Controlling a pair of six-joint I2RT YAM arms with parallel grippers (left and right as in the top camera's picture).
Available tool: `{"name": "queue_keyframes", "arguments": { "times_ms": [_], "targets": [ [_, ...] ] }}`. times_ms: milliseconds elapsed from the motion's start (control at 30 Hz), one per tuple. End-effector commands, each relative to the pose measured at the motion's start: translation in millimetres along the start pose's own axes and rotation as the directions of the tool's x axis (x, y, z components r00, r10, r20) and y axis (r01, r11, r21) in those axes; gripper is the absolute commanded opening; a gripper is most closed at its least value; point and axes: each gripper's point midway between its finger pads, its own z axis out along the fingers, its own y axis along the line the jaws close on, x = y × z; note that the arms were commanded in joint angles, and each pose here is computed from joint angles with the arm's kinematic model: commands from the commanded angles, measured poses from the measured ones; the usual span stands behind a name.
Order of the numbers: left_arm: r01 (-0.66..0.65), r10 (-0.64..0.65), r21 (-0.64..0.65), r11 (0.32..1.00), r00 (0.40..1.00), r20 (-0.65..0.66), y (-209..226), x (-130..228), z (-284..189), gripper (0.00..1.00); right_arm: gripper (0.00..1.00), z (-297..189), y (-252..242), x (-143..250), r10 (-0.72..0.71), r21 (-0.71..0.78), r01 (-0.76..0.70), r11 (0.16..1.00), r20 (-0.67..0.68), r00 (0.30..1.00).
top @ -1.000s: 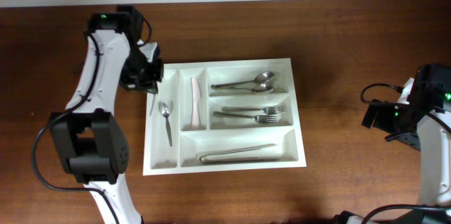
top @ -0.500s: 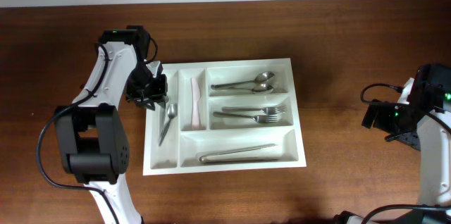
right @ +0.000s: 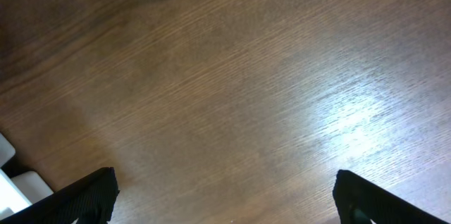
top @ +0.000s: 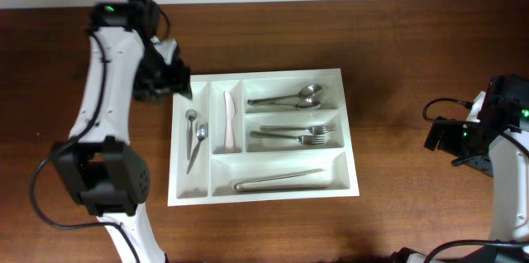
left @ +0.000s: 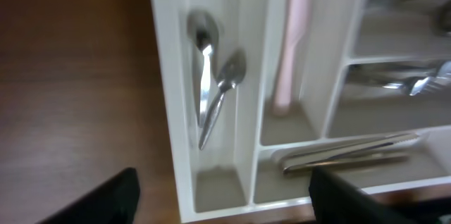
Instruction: Pack container
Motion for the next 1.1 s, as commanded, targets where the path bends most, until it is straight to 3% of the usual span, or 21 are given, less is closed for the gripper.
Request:
{"name": "queue_keyframes", "arguments": {
  "times_ms": [0, 167, 333, 467, 567, 900, 1067],
  "targets": [
    [-0.080, 0.081, -0.011, 0.997, 0.979, 0.188, -6, -7, -65, 0.99, 0.99, 1, -4, -1, 0.001, 0.017, -0.001, 1.000, -0.001, 1.000],
    [-0.122, 0.126, -0.034, 0.992, 0.916, 0.380, -14, 7, -129, 0.99, 0.99, 1, -4, -1, 0.001, 0.018, -0.001, 1.000, -0.001, 1.000],
    [-0.126, 0.146, -0.075, 0.989, 0.843, 0.517, -17, 52, -185, 0.99, 0.99, 1, -4, -1, 0.001, 0.018, -0.001, 1.000, -0.001, 1.000],
    [-0.103, 0.164, -0.132, 0.986, 0.747, 0.644, -13, 99, -232, 0.99, 0.99, 1, -4, -1, 0.001, 0.018, -0.001, 1.000, -0.001, 1.000],
    [-0.085, 0.176, -0.159, 0.984, 0.647, 0.742, -11, 153, -264, 0.99, 0.99, 1, -4, -1, 0.001, 0.018, -0.001, 1.000, -0.001, 1.000],
    [-0.136, 0.129, -0.077, 0.988, 0.428, 0.894, -20, 302, -267, 0.99, 0.99, 1, -4, -1, 0.001, 0.017, -0.001, 1.000, -0.001, 1.000],
    [-0.128, 0.069, -0.029, 0.991, 0.326, 0.943, -18, 341, -258, 0.99, 0.99, 1, -4, -1, 0.001, 0.018, -0.001, 1.000, -0.001, 1.000]
  ]
}}
